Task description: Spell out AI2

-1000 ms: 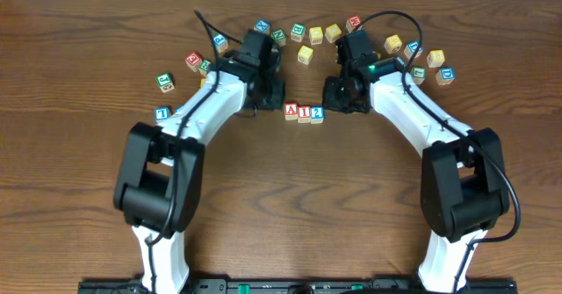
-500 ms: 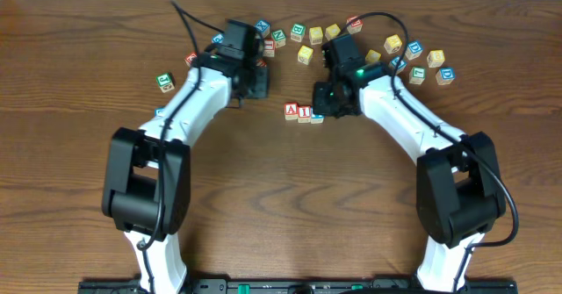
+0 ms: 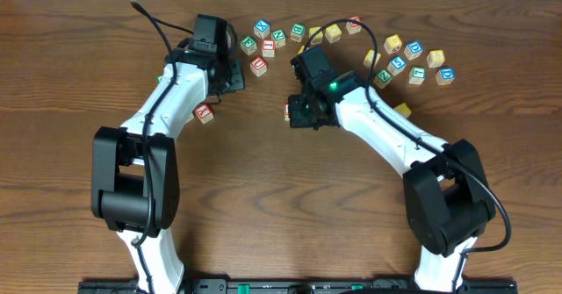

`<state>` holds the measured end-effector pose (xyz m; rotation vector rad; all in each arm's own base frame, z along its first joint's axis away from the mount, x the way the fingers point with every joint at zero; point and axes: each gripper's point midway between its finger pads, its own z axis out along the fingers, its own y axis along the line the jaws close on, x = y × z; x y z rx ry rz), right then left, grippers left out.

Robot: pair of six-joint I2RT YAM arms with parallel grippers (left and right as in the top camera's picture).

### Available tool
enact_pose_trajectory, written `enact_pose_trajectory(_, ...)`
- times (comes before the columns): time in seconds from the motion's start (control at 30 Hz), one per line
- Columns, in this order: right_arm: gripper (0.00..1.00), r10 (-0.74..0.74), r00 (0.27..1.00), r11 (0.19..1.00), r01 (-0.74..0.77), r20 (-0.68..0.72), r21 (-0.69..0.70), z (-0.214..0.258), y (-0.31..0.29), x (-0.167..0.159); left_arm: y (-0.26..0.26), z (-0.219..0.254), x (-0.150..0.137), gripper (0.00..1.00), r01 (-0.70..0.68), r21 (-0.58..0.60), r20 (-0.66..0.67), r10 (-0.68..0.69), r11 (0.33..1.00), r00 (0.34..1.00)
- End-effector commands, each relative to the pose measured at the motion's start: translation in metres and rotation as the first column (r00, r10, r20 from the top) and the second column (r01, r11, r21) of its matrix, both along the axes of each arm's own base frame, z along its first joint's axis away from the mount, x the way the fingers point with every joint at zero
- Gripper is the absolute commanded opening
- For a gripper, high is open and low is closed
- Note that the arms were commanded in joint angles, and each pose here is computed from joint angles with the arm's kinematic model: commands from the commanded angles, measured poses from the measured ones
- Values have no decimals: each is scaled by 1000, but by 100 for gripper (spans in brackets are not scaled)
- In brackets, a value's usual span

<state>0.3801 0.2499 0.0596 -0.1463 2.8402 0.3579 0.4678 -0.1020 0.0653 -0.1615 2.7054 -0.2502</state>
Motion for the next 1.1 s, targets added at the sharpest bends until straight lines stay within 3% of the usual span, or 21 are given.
enact_pose_trajectory(0.0,1,8,1000,1000,-8,-2,-29,-7,1,1,2,1,0,8,-11,6,1,11,1000,1000)
enact_pose_trajectory(0.6,1,-16,998,992,8,-67,-127,-49,-8,-7,2,-1,-2,8,-10,9,-11,10,1000,1000)
enact_pose_trajectory(1.07,1,-32,999,990,31,-2,-138,-47,-10,8,2,-1,-2,8,-10,8,-11,10,1000,1000)
